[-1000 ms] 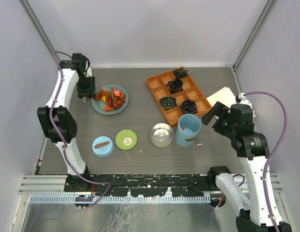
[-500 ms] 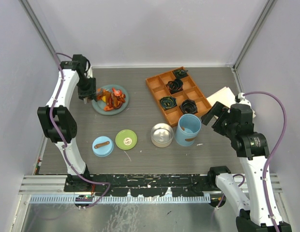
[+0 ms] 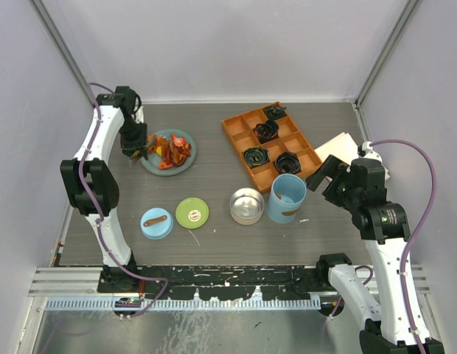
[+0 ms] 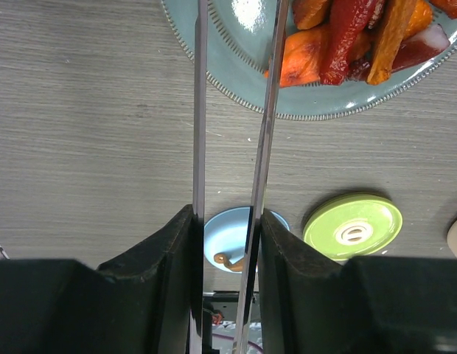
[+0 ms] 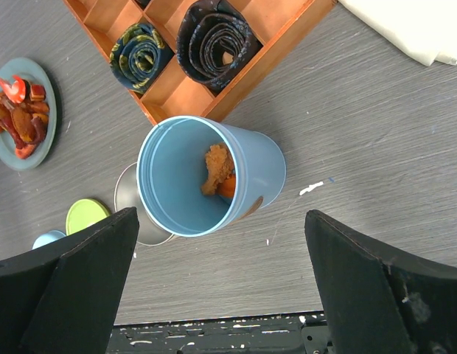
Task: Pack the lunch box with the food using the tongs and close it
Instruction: Pick up the fake food from the plate.
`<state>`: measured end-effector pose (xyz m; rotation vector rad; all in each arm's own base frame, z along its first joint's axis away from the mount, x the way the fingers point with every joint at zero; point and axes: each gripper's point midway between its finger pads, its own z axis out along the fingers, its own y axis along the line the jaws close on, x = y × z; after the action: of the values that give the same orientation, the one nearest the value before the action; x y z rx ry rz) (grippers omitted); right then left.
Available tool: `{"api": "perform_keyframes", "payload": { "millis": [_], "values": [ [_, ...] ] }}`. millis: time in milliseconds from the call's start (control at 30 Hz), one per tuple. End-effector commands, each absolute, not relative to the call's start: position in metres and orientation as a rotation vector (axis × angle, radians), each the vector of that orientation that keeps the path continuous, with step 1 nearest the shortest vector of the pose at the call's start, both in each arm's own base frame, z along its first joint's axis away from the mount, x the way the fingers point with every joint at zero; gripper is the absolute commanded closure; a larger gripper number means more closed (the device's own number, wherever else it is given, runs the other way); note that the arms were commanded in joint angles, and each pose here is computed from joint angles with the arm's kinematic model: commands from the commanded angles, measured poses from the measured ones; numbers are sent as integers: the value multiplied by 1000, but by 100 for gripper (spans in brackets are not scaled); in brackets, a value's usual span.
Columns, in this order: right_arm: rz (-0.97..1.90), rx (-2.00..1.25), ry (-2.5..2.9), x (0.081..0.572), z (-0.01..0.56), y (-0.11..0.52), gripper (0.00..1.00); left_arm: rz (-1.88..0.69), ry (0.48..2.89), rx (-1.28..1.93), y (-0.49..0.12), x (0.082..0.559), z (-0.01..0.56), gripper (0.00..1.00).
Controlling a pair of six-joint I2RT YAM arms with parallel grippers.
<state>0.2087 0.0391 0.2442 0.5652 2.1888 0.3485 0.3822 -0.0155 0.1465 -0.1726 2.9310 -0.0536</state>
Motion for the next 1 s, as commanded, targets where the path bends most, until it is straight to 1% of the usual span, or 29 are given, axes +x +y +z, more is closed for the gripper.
{"api": "perform_keyframes", "payload": {
  "millis": [0, 100, 133, 167, 300, 400, 667, 967],
  "values": [
    [384, 555, 2125, 218, 259, 42, 0, 36, 2899, -181, -2, 389, 150, 68],
    [386, 552, 2124, 218, 260, 42, 0, 15, 2904, -173, -5, 388, 150, 61],
    [386, 553, 2122, 218, 260, 42, 0, 4, 2905, -168, -7, 388, 150, 61],
    [386, 552, 2122, 218, 261, 42, 0, -6, 2909, -165, -8, 387, 150, 63],
    [388, 551, 2117, 218, 262, 42, 0, -46, 2904, -168, -13, 386, 154, 77],
    [391, 550, 2115, 217, 262, 42, 0, -82, 2885, -164, -17, 386, 161, 84],
    [404, 550, 2104, 216, 267, 43, 0, -90, 2852, -187, -18, 382, 179, 91],
    [412, 551, 2091, 212, 271, 43, 0, -116, 2742, -195, -21, 371, 224, 92]
  ]
}}
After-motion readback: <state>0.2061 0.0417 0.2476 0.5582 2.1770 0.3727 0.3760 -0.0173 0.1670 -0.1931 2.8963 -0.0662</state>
